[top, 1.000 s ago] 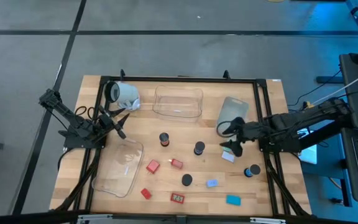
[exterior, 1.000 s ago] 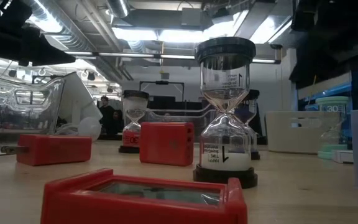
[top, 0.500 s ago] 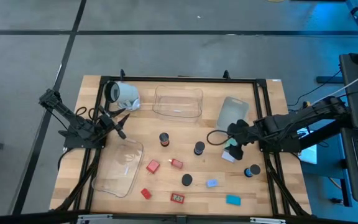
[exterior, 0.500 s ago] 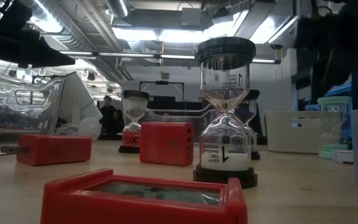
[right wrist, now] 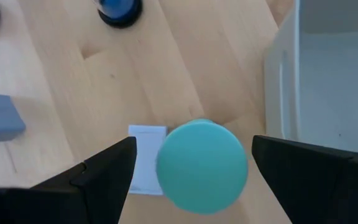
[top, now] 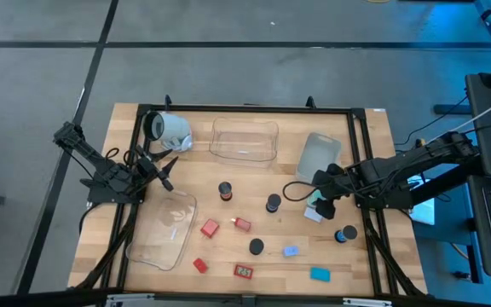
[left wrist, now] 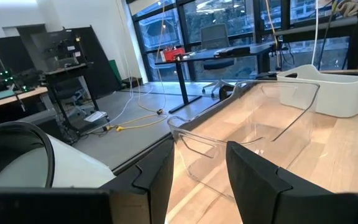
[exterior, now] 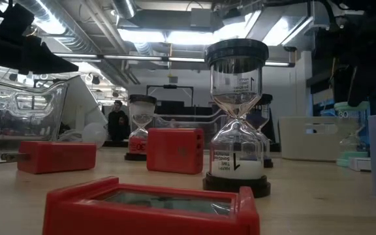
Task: Pick & Place Office items
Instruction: Put the light blue hourglass into the grey bin
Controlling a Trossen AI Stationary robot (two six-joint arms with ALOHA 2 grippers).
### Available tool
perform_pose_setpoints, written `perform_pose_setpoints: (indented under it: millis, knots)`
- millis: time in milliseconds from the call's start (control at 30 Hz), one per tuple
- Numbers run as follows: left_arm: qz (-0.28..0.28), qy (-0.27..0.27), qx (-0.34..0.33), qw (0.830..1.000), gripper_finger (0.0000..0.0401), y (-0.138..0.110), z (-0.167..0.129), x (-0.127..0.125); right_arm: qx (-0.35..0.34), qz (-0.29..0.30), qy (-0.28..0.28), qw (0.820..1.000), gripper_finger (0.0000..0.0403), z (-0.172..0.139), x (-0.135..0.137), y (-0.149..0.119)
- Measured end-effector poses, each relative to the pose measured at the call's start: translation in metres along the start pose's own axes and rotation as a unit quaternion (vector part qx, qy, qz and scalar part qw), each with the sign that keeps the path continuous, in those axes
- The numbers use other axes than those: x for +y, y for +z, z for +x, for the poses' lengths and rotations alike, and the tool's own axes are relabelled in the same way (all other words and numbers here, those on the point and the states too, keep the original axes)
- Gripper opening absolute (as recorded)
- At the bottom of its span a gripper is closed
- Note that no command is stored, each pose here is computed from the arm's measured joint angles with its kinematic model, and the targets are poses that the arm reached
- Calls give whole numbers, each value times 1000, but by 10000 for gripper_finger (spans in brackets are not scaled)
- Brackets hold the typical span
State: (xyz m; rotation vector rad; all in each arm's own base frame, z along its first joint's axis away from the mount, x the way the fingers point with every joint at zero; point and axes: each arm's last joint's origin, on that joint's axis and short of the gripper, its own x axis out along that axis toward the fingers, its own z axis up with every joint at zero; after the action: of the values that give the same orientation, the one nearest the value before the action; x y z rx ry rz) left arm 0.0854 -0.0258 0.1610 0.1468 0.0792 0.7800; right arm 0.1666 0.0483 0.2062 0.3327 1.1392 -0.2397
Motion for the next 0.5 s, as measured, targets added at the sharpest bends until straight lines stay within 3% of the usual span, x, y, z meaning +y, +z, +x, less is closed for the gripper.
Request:
perform_pose_setpoints:
  millis: [500]
  knots:
    - [2, 0, 0, 1000, 143, 0, 0, 0, 0, -4, -35, 999, 308, 0, -4, -2]
